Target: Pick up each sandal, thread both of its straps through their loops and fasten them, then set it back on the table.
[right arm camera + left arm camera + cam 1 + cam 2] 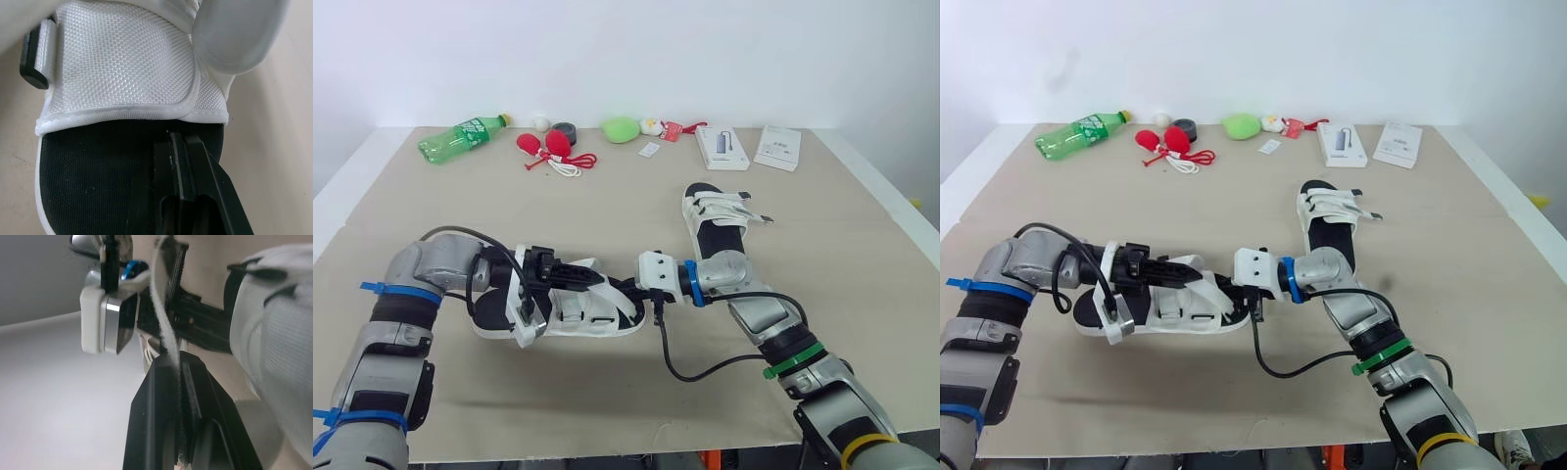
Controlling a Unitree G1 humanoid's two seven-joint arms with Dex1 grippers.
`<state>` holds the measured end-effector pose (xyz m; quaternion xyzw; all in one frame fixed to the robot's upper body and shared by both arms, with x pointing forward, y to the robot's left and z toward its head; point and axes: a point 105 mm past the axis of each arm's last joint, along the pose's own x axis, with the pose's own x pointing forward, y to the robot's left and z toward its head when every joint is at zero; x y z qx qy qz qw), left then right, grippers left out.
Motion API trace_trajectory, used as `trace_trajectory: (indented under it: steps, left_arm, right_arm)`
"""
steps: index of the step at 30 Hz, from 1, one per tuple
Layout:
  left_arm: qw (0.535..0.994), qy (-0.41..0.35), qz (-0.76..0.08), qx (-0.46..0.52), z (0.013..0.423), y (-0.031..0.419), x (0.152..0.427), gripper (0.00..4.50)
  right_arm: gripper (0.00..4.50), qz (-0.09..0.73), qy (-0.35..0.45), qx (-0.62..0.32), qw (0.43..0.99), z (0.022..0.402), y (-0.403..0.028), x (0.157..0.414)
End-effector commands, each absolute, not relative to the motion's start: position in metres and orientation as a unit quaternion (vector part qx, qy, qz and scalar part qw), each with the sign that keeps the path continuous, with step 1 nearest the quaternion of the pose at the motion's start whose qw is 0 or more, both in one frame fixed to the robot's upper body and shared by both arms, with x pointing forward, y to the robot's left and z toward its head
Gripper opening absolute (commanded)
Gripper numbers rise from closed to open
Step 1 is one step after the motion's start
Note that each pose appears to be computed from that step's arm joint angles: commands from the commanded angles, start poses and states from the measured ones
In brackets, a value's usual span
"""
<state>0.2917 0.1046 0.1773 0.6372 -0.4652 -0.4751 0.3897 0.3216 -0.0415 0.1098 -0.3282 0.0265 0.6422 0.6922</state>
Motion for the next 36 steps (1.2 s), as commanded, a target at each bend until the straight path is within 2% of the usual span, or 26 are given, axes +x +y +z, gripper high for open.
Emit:
trace_trajectory:
  steps: [1, 5, 10, 11, 14, 18, 20, 21, 26, 27, 30, 32, 33, 34, 36]
  left_arm:
    - [0.397, -0.473, -0.445, 0.649, 0.191, 0.115, 0.296, 0.15]
    - [0.366, -0.480, -0.457, 0.653, 0.186, 0.113, 0.289, 0.15]
    - [0.349, -0.503, -0.462, 0.642, 0.186, 0.111, 0.279, 0.15]
    - [0.349, -0.511, -0.460, 0.637, 0.188, 0.111, 0.276, 0.70]
    - [0.344, -0.521, -0.462, 0.631, 0.190, 0.112, 0.272, 1.89]
    - [0.352, -0.526, -0.445, 0.633, 0.204, 0.114, 0.276, 3.35]
    - [0.341, -0.525, -0.441, 0.643, 0.207, 0.115, 0.274, 4.11]
    - [0.340, -0.525, -0.438, 0.647, 0.208, 0.116, 0.273, 4.27]
    - [0.360, -0.494, -0.430, 0.665, 0.205, 0.129, 0.271, 4.27]
    - [0.373, -0.483, -0.429, 0.667, 0.204, 0.133, 0.271, 4.27]
    - [0.459, -0.432, -0.422, 0.652, 0.204, 0.145, 0.276, 4.27]
    - [0.597, -0.349, -0.416, 0.590, 0.208, 0.154, 0.289, 4.27]
    - [0.691, -0.283, -0.425, 0.511, 0.210, 0.160, 0.294, 4.27]
    - [0.744, -0.230, -0.446, 0.442, 0.208, 0.162, 0.294, 4.27]
    - [0.814, -0.150, -0.476, 0.297, 0.212, 0.159, 0.287, 4.27]
  right_arm:
    - [0.00, 0.637, 0.114, -0.345, 0.679, 0.071, -0.062, 0.318]
    - [0.00, 0.636, 0.117, -0.348, 0.679, 0.070, -0.065, 0.319]
    - [0.00, 0.635, 0.119, -0.349, 0.678, 0.071, -0.065, 0.321]
    - [0.00, 0.636, 0.119, -0.350, 0.678, 0.071, -0.065, 0.321]
    - [0.00, 0.637, 0.120, -0.351, 0.676, 0.071, -0.066, 0.321]
    - [0.00, 0.639, 0.121, -0.352, 0.674, 0.070, -0.066, 0.321]
    - [0.00, 0.639, 0.122, -0.352, 0.673, 0.070, -0.066, 0.322]
    - [0.00, 0.639, 0.122, -0.352, 0.673, 0.070, -0.066, 0.322]
    - [0.00, 0.644, 0.123, -0.350, 0.669, 0.068, -0.065, 0.321]
    - [0.00, 0.645, 0.123, -0.350, 0.668, 0.068, -0.065, 0.320]
    - [0.00, 0.646, 0.123, -0.349, 0.667, 0.067, -0.064, 0.319]
    - [0.00, 0.648, 0.124, -0.348, 0.667, 0.067, -0.064, 0.319]
    - [0.00, 0.649, 0.124, -0.347, 0.666, 0.066, -0.064, 0.318]
    - [0.00, 0.650, 0.124, -0.347, 0.665, 0.066, -0.064, 0.318]
    - [0.00, 0.651, 0.125, -0.347, 0.664, 0.066, -0.064, 0.318]
